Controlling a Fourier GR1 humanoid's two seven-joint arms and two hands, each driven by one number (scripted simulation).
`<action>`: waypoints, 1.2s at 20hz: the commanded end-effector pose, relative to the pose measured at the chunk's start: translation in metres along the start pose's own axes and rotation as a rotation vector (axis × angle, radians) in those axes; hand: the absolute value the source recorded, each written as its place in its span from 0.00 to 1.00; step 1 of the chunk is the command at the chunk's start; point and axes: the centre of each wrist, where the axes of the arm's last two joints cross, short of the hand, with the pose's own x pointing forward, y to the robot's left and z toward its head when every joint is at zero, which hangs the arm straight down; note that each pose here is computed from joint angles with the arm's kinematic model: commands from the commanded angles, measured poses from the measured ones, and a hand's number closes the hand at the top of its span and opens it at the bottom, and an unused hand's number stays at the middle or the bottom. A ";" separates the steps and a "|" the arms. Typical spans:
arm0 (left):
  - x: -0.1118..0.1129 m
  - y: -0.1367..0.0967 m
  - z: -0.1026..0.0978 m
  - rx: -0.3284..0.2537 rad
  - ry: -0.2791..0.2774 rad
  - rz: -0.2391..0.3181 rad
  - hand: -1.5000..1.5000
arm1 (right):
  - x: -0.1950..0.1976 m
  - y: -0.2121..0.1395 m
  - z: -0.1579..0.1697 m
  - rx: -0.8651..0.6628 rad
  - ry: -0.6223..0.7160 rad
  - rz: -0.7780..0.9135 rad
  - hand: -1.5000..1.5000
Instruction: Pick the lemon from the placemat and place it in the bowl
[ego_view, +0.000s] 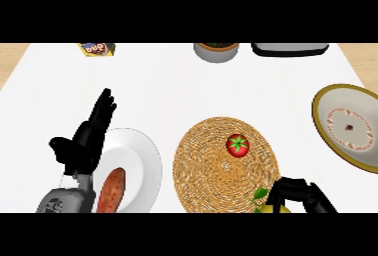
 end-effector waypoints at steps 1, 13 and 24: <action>0.004 0.006 -0.003 0.008 -0.012 0.007 0.50 | 0.037 -0.032 0.032 -0.123 -0.113 0.070 1.00; 0.004 -0.011 0.001 -0.039 -0.007 0.003 0.50 | 0.149 -0.102 0.038 -0.333 -0.048 0.273 1.00; -0.002 0.014 -0.008 -0.040 -0.012 0.013 0.50 | 0.158 -0.174 -0.013 -0.417 0.060 0.236 1.00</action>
